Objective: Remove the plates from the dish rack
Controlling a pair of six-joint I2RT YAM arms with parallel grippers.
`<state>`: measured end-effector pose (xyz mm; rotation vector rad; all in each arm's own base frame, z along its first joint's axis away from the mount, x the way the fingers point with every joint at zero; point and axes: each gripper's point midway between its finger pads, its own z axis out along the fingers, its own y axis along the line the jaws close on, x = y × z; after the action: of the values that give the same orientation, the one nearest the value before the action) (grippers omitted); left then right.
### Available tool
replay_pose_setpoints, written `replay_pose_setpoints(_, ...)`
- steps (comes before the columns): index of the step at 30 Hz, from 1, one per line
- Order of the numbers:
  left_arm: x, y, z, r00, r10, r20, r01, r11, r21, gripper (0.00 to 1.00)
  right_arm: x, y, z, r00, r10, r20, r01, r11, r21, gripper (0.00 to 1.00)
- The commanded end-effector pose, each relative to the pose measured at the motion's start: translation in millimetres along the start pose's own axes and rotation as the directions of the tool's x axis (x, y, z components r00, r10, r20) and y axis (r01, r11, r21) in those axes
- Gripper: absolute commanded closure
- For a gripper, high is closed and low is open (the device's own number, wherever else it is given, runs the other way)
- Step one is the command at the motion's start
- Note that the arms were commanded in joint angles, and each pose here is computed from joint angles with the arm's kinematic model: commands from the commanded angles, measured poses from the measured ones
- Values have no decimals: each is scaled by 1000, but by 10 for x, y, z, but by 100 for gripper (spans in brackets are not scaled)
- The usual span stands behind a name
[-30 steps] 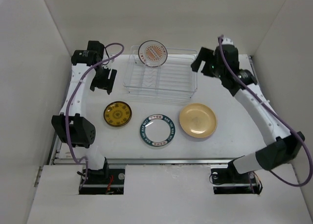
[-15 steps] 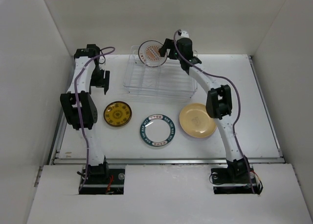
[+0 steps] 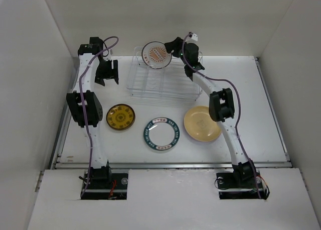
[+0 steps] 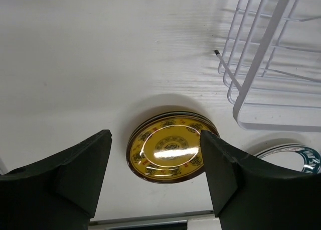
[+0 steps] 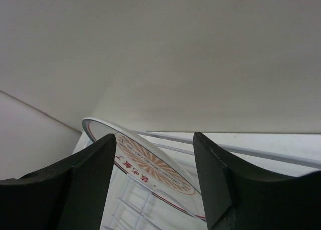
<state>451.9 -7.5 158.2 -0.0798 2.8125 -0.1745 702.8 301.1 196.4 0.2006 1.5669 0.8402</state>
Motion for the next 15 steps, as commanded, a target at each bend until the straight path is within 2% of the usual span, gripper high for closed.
replay_pose_setpoints(1, 20, -71, 96, 999, -33, -32, 34, 998, 51, 31, -90, 235, 31, 999, 18, 45, -12, 990, -142, 33)
replay_pose_setpoints(7, 51, -47, 131, 998, -35, -49, 37, 999, 39, 31, 86, 118, 35, 1000, 19, 2, -19, 993, -120, 34)
replay_pose_setpoints(10, 50, -31, 132, 998, -35, -49, 37, 999, 30, 31, 180, 6, 31, 1000, 22, -13, -23, 996, -84, 40)
replay_pose_setpoints(15, 73, -5, 151, 998, -27, -57, 28, 999, 19, 31, 127, 47, 25, 1000, 21, -10, -22, 996, -86, 77)
